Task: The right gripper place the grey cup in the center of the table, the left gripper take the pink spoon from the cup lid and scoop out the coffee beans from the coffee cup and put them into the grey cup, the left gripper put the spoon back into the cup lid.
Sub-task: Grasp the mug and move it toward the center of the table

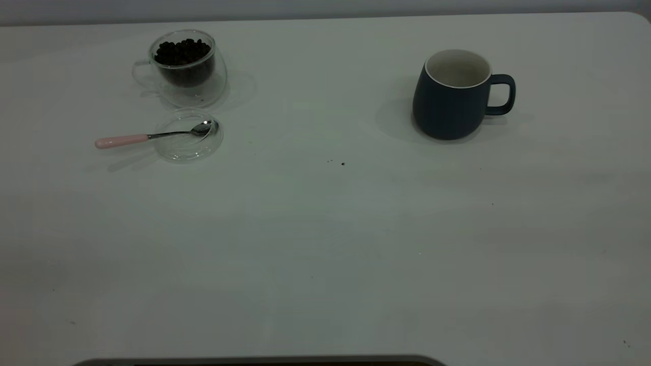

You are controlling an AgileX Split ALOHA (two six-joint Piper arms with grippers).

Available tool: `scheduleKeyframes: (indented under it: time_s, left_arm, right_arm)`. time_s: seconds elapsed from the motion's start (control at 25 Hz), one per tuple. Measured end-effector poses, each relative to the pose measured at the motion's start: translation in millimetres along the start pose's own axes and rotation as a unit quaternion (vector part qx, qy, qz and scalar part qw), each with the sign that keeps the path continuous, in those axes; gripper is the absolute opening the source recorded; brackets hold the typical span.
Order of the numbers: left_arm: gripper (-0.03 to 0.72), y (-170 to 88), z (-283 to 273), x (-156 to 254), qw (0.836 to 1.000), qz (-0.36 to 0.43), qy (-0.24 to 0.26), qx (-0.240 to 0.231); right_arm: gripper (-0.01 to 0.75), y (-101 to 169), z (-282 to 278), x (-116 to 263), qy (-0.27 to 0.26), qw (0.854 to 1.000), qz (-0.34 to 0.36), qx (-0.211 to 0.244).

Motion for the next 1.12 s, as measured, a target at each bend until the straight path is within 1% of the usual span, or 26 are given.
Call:
scheduleKeyframes:
  time_s: [0.24,0.32,0.4,0.48,0.6,0.72,0.76,0.92,1.04,1.12]
  left_arm:
    - [0.436,0,0,0,1.0,0.0,0.0,0.0]
    - [0.436,0,0,0,1.0,0.0,0.0,0.0]
    - [0.436,0,0,0,1.0,0.0,0.0,0.0]
    - [0.436,0,0,0,1.0,0.0,0.0,0.0]
    - [0.436,0,0,0,1.0,0.0,0.0,0.0]
    - [0.436,0,0,0,1.0,0.0,0.0,0.0]
    - [0.436,0,0,0,1.0,0.0,0.0,0.0]
    - [0.436,0,0,0,1.0,0.0,0.0,0.0]
    - [0.436,0,0,0,1.0,0.0,0.0,0.0]
    - [0.436,0,0,0,1.0,0.0,0.0,0.0]
  right_arm:
    - [0.525,3,1,-1,0.004,1.0,0.006,-0.011]
    - [0.525,7,2,-6,0.012,0.999,0.015,-0.027]
    - [0.531,14,8,-20,0.019,0.999,0.023,-0.045]
    - [0.554,21,17,-36,0.027,0.998,0.012,-0.057]
    - [0.594,26,40,-60,0.049,0.997,-0.026,-0.055]
    - [0.602,32,74,-82,0.079,0.993,-0.067,-0.056]
    - [0.602,35,83,-90,0.079,0.992,-0.076,-0.061]
    - [0.589,46,130,-114,0.11,0.982,-0.123,-0.089]
    - [0.585,56,164,-125,0.137,0.972,-0.147,-0.125]
    - [0.585,60,188,-127,0.151,0.961,-0.18,-0.146]
Point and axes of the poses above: a point on each arm's last joint axis where the gripper is mounted, z pointing out along that axis toward the gripper, y along the wrist's bending axis when the last joint is at zero, x = y × z, the point moved 1 cm from there along z, pointing out along that axis toward the gripper, and after that the axes turned 12 degrees about z, right-handed, at the moved point
